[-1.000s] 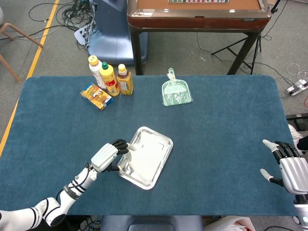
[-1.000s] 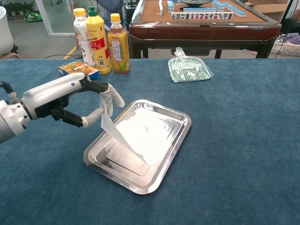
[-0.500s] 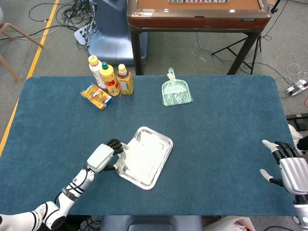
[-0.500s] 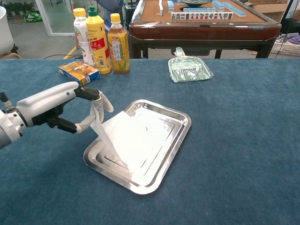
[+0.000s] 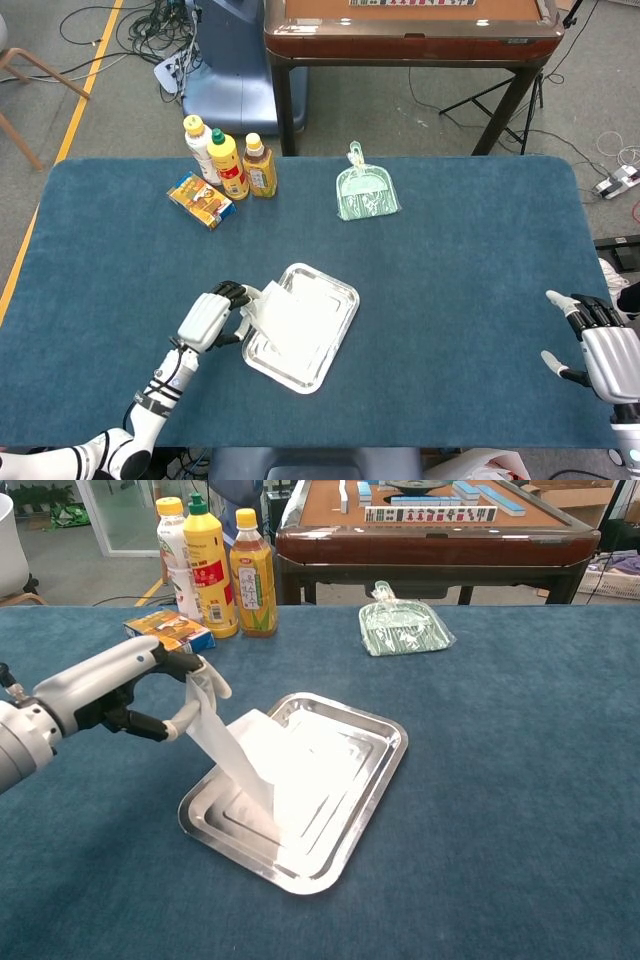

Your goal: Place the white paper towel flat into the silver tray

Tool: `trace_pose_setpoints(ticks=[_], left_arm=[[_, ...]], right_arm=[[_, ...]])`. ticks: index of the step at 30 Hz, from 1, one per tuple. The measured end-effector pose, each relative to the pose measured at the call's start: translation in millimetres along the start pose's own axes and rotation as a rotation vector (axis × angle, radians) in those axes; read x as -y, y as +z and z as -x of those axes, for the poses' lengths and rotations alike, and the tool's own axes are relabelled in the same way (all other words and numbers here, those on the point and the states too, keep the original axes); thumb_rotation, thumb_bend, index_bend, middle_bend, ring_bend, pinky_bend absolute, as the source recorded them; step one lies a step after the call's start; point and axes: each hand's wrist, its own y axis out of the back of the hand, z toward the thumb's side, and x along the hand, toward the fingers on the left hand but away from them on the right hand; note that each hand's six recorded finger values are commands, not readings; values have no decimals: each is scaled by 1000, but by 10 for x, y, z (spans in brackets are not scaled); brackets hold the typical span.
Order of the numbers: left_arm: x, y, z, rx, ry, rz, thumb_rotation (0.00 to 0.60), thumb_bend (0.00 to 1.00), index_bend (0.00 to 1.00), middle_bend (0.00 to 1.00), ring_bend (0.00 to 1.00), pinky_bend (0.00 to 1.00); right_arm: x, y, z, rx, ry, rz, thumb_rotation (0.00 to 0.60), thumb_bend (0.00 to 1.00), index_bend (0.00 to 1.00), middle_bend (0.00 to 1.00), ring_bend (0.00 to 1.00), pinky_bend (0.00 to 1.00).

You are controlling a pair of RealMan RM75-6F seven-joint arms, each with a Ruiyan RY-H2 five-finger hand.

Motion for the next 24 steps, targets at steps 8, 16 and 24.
trace_pose_setpoints(ticks=[8, 16, 24], left_arm=[[1, 38, -10, -22, 47, 11, 600, 512, 601, 327, 249, 165], [180, 240, -37, 13, 14, 28, 600, 508, 600, 327, 249, 164], [338, 283, -177, 38, -37, -45, 600, 504, 571, 325, 216, 135]], right_arm=[[15, 1, 14, -3, 3, 1, 600, 203, 178, 262, 162, 174], [21, -3, 21, -3, 4, 3, 600, 202, 178, 262, 162, 174], [13, -16, 5, 0, -1, 6, 600, 202, 178, 262, 162, 174]])
